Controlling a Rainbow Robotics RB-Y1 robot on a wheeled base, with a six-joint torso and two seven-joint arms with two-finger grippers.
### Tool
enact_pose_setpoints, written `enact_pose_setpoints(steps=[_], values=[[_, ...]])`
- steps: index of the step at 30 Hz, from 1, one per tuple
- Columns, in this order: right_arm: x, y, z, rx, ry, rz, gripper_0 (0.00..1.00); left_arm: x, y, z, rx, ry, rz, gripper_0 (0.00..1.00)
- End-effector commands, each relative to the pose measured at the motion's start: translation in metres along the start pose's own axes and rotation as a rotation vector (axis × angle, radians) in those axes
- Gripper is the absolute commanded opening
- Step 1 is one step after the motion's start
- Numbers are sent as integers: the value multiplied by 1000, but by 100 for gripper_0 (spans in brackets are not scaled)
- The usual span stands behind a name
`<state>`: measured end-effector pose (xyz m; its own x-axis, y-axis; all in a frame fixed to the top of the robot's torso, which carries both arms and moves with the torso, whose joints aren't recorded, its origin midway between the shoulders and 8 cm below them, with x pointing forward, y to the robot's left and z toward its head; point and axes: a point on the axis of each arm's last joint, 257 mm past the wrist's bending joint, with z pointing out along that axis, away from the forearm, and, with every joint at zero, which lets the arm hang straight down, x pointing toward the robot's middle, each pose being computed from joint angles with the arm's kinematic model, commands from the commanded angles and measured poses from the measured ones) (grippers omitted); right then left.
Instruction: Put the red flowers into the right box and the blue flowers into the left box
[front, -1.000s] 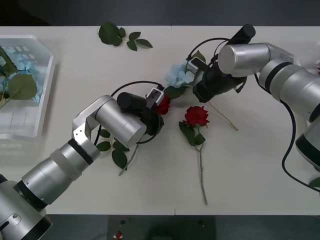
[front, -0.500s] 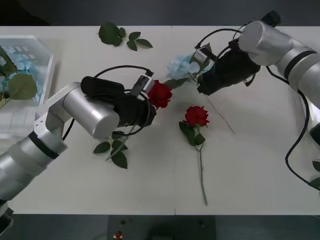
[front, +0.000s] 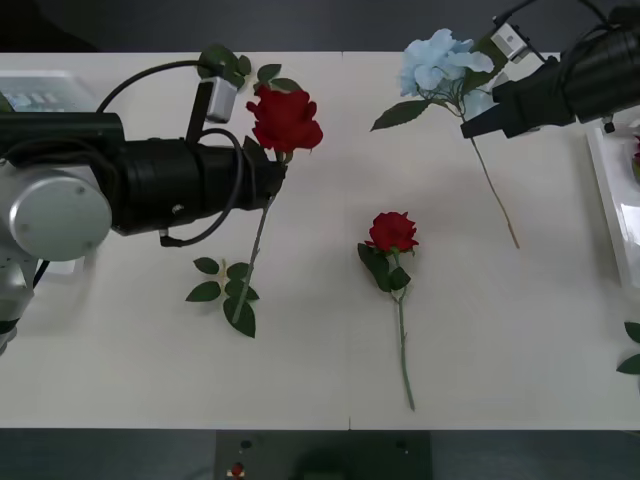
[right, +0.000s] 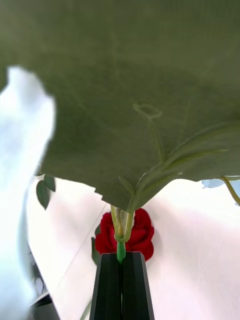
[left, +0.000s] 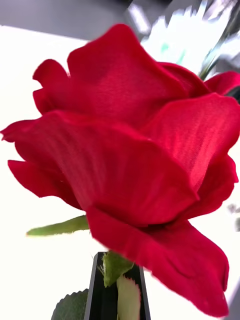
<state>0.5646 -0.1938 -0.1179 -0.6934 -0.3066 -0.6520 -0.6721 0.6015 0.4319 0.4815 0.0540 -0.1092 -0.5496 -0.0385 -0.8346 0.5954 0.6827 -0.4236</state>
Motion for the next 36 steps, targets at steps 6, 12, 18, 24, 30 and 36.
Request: enact_pose_setpoints(steps=[6, 12, 18, 24, 30, 36], values=[[6, -8, -8, 32, -21, -52, 0, -79, -46, -28, 194, -223, -37, 0], [33, -33, 4, 121, 52, -87, 0, -106, -58, -27, 271, -348, -129, 0], [60, -57, 17, 202, 125, -90, 0, -115, -63, -2, 292, -426, -187, 0], [78, -82, 39, 271, 139, -69, 11, -121, -71, 27, 300, -461, -220, 0], [88, -104, 47, 334, 147, -61, 36, -115, -78, 57, 287, -445, -205, 0], [89, -108, 48, 356, 168, -111, 83, -108, -76, 67, 272, -437, -199, 0]])
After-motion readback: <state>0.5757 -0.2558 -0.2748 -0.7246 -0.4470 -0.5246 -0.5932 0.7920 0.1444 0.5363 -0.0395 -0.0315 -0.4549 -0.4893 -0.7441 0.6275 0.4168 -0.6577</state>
